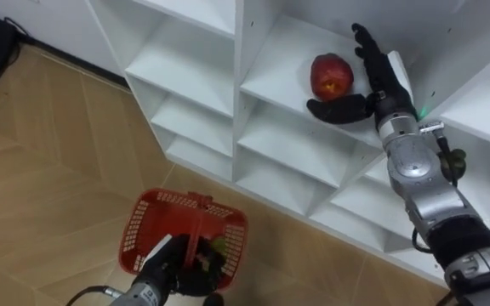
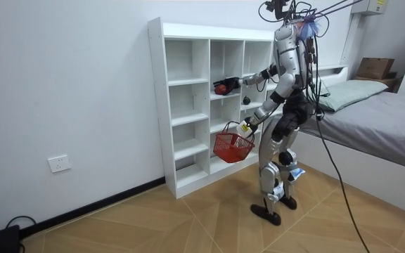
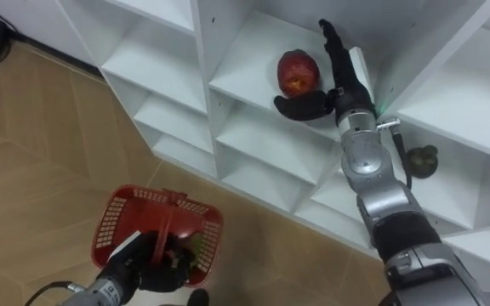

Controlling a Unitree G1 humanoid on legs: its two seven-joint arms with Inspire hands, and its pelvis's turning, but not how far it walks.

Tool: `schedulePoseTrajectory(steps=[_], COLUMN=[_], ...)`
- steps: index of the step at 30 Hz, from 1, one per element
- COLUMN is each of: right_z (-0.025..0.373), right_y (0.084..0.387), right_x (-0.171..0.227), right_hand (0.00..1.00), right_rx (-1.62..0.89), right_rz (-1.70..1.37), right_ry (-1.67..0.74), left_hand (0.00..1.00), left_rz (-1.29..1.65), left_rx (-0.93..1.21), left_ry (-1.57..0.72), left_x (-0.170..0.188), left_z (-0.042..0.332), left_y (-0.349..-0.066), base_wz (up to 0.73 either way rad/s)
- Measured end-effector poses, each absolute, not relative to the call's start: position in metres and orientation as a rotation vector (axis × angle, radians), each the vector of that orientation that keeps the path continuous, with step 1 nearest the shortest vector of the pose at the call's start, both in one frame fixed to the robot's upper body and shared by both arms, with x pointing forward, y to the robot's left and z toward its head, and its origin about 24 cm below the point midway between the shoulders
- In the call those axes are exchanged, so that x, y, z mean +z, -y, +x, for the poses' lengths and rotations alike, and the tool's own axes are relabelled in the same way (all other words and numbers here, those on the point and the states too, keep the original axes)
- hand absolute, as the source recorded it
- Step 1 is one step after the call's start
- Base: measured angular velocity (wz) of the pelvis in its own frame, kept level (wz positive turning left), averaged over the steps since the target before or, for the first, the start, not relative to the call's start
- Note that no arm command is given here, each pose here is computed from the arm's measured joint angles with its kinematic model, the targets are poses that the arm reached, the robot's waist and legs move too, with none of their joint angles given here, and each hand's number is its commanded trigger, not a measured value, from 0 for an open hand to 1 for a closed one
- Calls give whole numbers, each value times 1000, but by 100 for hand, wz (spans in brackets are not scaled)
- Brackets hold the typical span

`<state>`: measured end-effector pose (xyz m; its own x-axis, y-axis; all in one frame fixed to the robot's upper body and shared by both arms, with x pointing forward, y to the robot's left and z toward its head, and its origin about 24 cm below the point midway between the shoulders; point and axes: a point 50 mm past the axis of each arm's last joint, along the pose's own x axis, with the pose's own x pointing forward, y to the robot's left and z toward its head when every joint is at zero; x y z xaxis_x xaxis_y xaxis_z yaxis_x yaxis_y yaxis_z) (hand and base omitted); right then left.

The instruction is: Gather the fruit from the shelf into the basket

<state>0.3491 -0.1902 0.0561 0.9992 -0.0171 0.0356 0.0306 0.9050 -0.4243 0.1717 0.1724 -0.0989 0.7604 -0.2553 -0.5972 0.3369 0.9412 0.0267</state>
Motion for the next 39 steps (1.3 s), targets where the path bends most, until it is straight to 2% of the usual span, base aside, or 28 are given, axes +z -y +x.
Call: schedulePoseTrajectory(steps=[15,17,18,39], right_z=[351,350,350,352], right_y=[198,199,199,207], right_x=[57,56,56,62], right_hand=[0,96,100,100], right_rx=[-3,-3,-3,-80], right_rz=[-466,-470,-471,-479], right_ry=[24,19,18,56], left_hand=[100,100,100,100], left_rz=[157,159,159,163], left_rx=[-356,-362,-364,-376], left_ry=[-604,-605,-605,-587], left_x=[-95,-95,-95,-92], left_z=[181,181,181,187], left_y=[-168,-167,-166,-163], base_wz=[0,0,0,0])
